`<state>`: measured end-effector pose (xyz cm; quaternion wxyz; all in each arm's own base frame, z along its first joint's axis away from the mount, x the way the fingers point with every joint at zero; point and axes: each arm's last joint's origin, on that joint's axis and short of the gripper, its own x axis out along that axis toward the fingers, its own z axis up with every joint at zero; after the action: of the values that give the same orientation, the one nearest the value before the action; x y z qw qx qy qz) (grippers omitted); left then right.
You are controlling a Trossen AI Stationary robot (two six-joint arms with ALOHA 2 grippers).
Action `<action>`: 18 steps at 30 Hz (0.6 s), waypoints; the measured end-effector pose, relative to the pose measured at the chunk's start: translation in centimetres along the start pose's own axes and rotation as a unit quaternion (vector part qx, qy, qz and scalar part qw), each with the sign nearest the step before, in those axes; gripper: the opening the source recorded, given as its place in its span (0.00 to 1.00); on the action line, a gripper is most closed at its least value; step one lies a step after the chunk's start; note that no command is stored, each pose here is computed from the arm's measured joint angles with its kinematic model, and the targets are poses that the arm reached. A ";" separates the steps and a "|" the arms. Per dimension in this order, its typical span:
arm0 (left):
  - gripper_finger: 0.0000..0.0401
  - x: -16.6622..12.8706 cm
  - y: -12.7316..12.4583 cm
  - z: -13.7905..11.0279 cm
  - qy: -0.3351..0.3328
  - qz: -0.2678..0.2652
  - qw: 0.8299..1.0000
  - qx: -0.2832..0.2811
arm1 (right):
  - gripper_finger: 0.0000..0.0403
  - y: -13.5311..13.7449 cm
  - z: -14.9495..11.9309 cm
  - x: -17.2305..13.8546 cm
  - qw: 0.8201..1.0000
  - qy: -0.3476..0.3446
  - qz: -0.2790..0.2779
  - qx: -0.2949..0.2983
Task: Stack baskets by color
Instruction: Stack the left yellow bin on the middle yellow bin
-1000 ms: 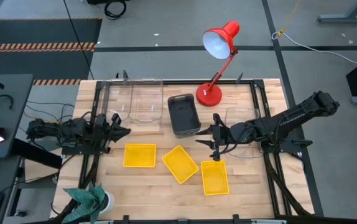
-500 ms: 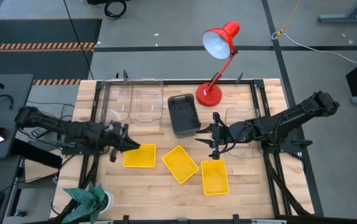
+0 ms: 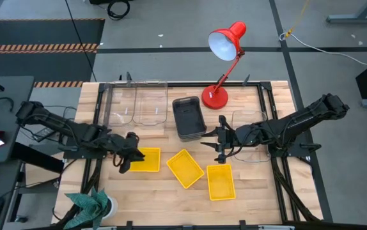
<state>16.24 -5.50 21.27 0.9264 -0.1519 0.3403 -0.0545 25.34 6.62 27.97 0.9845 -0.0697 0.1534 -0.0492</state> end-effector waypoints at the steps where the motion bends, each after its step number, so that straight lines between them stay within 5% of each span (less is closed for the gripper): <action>1: 0.22 0.0 -0.2 0.3 0.010 0.003 1.000 0.000 | 0.31 0.0 0.0 0.0 1.000 0.001 0.000 -0.001; 10: 0.37 0.5 -3.2 3.2 0.093 0.029 0.995 0.018 | 0.31 0.0 -0.2 0.0 1.000 0.008 0.001 -0.004; 18: 0.37 1.8 -5.6 4.3 0.180 0.043 0.983 0.021 | 0.31 0.0 -0.2 0.0 1.000 0.008 0.000 -0.003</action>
<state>20.41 -10.15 25.00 0.8546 -0.1055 0.5062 -0.0482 25.30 6.61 27.79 0.9830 -0.0720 0.1619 -0.0489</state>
